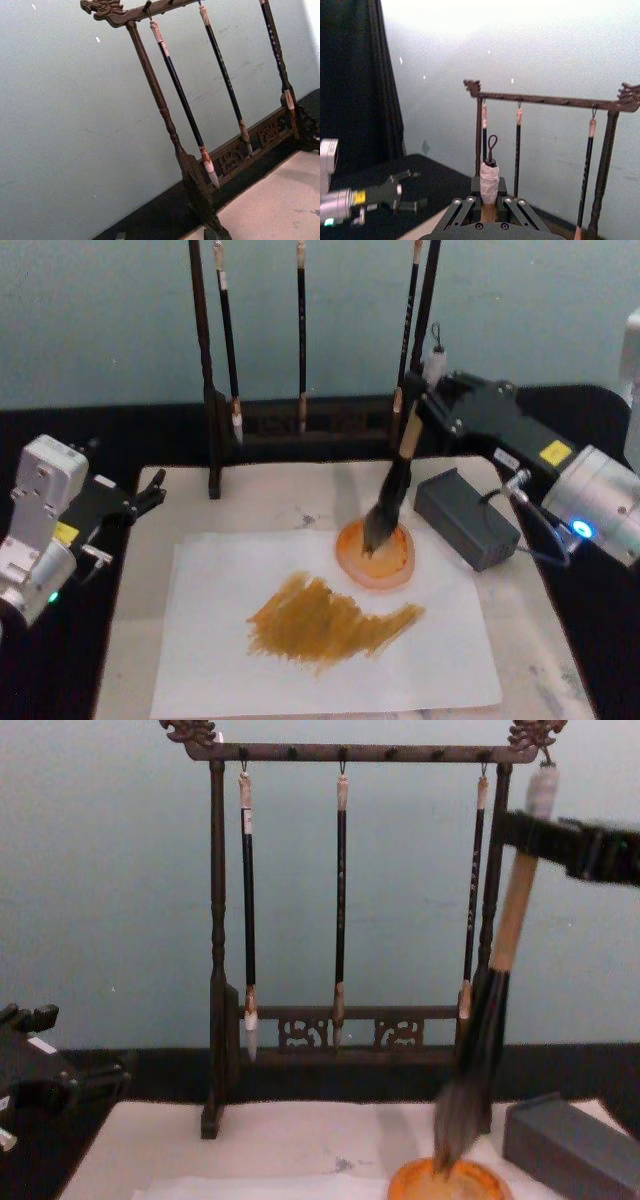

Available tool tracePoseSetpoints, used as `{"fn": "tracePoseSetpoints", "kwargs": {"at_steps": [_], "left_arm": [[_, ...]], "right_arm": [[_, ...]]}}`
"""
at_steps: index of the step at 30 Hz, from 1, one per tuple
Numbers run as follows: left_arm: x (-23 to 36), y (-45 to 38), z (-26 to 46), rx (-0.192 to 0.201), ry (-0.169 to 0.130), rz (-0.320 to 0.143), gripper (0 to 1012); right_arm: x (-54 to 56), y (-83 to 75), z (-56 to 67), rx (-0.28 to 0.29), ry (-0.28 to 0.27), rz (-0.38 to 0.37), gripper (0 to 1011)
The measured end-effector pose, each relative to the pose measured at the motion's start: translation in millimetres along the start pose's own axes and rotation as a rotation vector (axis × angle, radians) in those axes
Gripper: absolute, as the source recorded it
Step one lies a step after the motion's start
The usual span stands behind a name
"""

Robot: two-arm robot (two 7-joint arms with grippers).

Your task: Pick up the brush from the inkstone, write on the paper, then place the brush back to its original position.

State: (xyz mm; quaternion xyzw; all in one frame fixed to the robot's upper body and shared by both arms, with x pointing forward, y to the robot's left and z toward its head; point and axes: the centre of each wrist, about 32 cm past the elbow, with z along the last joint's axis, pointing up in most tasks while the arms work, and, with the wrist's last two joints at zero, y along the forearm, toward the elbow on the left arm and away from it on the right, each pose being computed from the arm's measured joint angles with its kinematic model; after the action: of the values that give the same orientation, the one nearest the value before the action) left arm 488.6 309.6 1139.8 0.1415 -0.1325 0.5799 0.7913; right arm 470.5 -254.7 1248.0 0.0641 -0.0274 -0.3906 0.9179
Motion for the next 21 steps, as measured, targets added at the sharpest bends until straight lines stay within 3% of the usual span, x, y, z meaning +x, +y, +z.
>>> {"fn": "tracePoseSetpoints", "kwargs": {"at_steps": [6,17,20,21], "left_arm": [[0.0,0.0,0.0,0.000,0.000,0.000,1010],[0.0,0.0,0.0,0.000,0.000,0.000,1010],[0.0,0.0,0.0,0.000,0.000,0.000,1010],[0.0,0.0,0.0,0.000,0.000,0.000,1010]], "right_arm": [[3.5,13.3,0.2,0.021,0.034,-0.004,169],[8.5,16.9,-8.0,0.010,0.063,-0.020,169],[10.4,16.4,-9.2,0.004,0.109,-0.042,169],[12.6,15.5,-10.2,0.000,0.160,-0.067,169]]}}
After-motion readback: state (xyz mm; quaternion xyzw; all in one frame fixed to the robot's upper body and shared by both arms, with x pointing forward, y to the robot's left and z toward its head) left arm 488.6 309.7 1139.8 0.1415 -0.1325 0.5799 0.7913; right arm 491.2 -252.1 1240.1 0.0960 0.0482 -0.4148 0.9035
